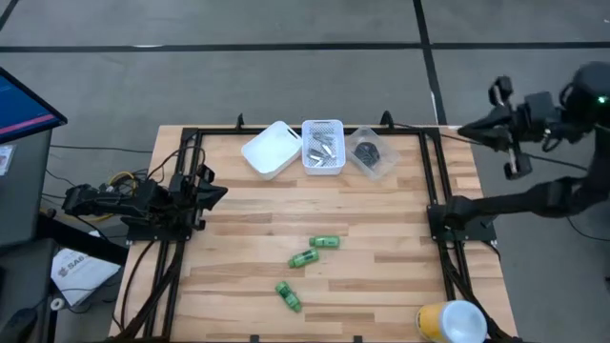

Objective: Pick & Place Travel size toiletries
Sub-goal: Put the green shampoo bottle into the left white bin

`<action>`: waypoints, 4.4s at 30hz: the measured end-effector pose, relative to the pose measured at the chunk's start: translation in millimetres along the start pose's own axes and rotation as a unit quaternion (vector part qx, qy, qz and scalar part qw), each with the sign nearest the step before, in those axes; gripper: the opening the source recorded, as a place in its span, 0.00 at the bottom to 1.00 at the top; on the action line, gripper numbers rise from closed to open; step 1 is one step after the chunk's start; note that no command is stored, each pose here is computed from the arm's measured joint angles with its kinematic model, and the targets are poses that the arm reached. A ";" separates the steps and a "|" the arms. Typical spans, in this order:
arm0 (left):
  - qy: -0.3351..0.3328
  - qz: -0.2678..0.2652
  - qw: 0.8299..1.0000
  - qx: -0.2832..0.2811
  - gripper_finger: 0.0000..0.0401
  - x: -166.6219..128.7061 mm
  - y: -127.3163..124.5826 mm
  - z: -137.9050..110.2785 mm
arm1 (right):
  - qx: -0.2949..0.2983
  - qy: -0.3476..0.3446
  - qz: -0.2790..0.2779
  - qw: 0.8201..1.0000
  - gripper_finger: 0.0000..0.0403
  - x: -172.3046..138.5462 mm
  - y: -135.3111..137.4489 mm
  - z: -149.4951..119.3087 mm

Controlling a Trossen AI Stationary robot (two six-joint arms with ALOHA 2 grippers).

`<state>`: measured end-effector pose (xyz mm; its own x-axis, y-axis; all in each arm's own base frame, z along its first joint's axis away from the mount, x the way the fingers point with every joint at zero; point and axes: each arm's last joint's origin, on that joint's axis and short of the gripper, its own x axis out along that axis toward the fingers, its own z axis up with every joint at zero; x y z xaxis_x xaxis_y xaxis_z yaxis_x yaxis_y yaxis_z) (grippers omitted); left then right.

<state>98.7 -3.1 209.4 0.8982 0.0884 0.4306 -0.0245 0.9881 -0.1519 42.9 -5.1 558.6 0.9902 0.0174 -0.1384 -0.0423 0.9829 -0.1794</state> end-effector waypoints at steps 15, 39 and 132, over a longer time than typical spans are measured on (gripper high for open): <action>-0.057 0.064 0.996 0.022 0.00 24.3 -3.8 40.4 | -0.005 -0.111 -0.061 0.992 0.00 -31.0 44.4 -138.4; 0.395 0.076 0.915 0.040 0.24 197.1 -31.3 3.1 | 0.159 -0.126 -0.026 0.979 0.01 48.5 47.1 -282.1; 0.577 0.007 0.807 0.123 0.35 259.7 -68.2 -181.2 | 0.318 -0.085 0.105 0.938 0.01 105.4 63.3 -370.8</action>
<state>413.1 -70.3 170.4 0.7043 0.0643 -0.7070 0.0019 0.9957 0.0925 95.3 -9.1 171.4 0.9780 0.1994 0.0608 -0.2047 0.8638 0.4603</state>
